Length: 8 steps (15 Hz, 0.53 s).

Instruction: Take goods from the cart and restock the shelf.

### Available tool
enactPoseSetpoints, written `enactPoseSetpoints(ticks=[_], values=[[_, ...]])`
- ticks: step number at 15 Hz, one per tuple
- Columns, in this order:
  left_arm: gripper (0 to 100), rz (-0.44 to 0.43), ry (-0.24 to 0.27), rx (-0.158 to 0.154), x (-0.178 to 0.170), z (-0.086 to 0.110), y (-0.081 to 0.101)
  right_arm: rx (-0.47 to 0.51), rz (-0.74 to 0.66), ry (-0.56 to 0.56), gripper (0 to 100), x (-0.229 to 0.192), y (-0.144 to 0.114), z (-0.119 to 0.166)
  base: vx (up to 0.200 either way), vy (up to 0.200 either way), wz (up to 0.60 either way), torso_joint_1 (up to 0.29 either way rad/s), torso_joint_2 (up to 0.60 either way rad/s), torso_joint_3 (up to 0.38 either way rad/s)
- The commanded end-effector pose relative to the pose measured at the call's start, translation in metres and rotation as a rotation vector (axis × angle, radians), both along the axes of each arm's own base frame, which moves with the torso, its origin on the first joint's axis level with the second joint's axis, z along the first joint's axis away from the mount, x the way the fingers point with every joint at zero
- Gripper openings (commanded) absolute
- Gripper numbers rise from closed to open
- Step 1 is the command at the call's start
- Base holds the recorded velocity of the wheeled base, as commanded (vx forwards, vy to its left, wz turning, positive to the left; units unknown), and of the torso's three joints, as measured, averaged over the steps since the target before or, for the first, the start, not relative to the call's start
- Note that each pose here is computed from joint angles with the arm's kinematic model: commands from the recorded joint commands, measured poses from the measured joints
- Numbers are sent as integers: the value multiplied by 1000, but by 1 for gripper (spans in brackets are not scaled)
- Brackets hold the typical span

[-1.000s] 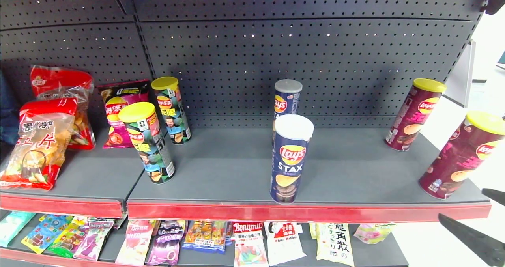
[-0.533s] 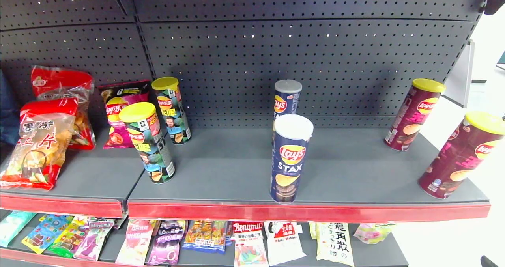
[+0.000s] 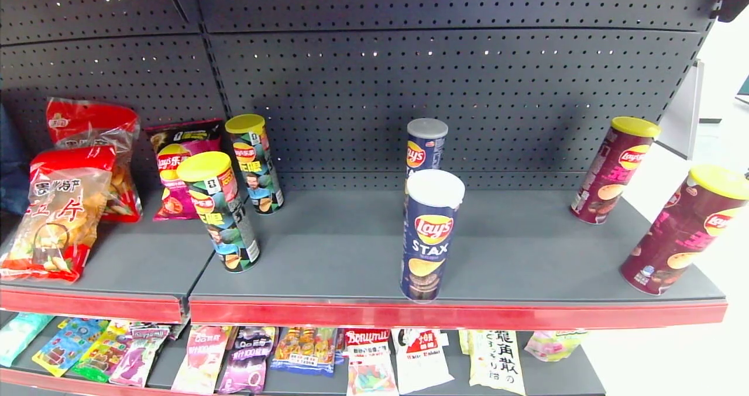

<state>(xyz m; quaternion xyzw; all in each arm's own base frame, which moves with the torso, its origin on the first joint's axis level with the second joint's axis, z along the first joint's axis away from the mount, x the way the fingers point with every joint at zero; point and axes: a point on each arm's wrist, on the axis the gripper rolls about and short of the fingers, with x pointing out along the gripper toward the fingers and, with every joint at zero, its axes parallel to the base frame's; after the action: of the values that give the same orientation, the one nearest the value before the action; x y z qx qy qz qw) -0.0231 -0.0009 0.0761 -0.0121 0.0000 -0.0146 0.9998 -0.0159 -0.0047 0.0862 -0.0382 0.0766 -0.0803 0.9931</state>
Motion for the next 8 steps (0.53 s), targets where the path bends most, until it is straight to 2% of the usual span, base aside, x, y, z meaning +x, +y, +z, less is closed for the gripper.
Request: enactPoseSetpoints(ticks=[1, 3, 5, 6, 8], values=[[100, 0, 0, 0, 0, 0, 0, -4, -50, -55, 100, -5, 1, 0, 0, 0, 0, 0, 0, 0], [100, 0, 0, 0, 0, 0, 0, 15, -19, -136, 100, -11, 1, -2, 0, 0, 0, 0, 0, 0], [100, 2, 0, 0, 0, 0, 0, 26, 60, -139, 100, -11, 2, -3, 0, 0, 0, 0, 0, 0], [100, 0, 0, 0, 0, 0, 0, 39, 227, -157, 100, -10, 6, -3, 0, 0, 0, 0, 0, 0], [100, 0, 0, 0, 0, 0, 0, 50, 232, -160, 100, -10, 6, -4, 0, 0, 0, 0, 0, 0]])
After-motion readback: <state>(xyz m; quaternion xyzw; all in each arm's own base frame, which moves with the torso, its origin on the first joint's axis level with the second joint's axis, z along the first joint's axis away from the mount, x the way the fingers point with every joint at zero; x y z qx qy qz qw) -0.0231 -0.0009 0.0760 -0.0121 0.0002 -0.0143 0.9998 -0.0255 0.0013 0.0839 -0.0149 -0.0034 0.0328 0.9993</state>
